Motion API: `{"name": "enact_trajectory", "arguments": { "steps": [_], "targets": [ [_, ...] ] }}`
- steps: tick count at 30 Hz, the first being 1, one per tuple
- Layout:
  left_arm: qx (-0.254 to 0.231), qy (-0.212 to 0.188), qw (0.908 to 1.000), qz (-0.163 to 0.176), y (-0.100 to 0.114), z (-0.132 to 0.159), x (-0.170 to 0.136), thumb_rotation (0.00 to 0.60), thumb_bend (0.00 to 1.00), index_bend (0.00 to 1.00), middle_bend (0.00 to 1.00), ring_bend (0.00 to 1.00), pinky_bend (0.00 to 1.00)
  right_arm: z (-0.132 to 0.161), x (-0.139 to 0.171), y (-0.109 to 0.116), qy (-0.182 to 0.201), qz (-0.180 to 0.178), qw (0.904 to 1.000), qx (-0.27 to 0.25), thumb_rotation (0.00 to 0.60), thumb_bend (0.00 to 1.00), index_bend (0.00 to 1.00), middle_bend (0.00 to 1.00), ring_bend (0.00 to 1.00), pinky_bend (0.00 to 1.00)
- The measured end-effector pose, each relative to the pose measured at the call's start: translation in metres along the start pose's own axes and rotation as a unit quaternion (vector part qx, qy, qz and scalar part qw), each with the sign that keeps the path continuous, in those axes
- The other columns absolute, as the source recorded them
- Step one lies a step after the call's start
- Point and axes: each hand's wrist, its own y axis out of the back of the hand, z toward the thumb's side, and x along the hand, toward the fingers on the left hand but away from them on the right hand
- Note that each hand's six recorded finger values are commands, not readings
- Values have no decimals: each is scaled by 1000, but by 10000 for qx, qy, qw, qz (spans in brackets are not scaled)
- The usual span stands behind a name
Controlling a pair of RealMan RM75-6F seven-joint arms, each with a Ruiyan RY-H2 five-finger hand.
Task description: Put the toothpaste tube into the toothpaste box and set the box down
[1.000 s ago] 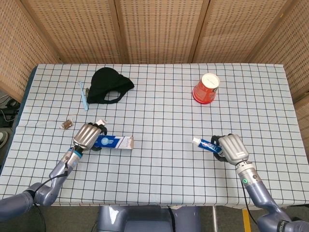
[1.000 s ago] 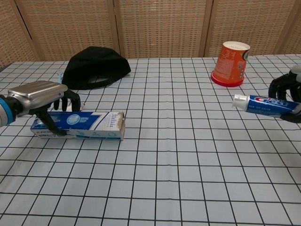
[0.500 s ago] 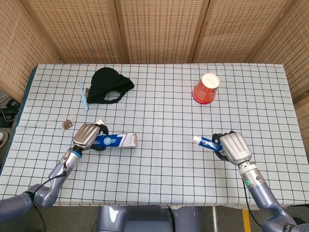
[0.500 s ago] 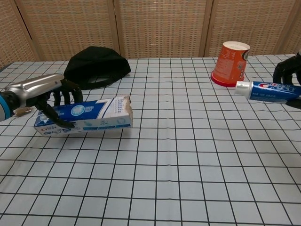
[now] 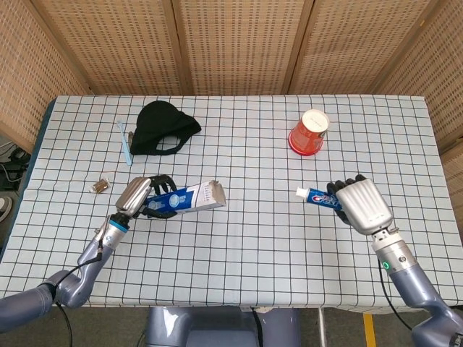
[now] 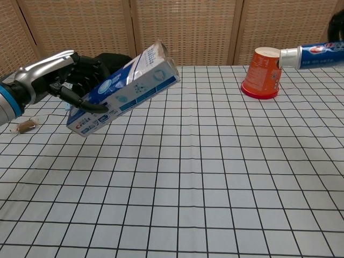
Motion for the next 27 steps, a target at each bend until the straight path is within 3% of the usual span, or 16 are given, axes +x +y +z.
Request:
{"name": "enact_trajectory", "arguments": {
  "steps": [5,10,18,27],
  "targets": [
    [-592,-223,9980,-20,-17,17,17,600,131,530,468,471,529,-7,-5,40,15,-269,9988,405,600,631,667,659,638,586],
    [-806,-374,9958,-203,-33,34,36,600,138,530,468,471,529,-10,-13,73,-34,-385,9978,531,600,631,672,664,642,587],
    [-829,-440,9952,-261,-39,42,45,600,123,530,467,471,530,1,-19,87,208,-353,9965,722,600,640,673,664,642,587],
    [-901,-371,9949,-251,-40,41,53,600,118,530,467,471,530,35,-24,91,734,-283,9938,782,600,642,673,664,644,587]
  ]
}}
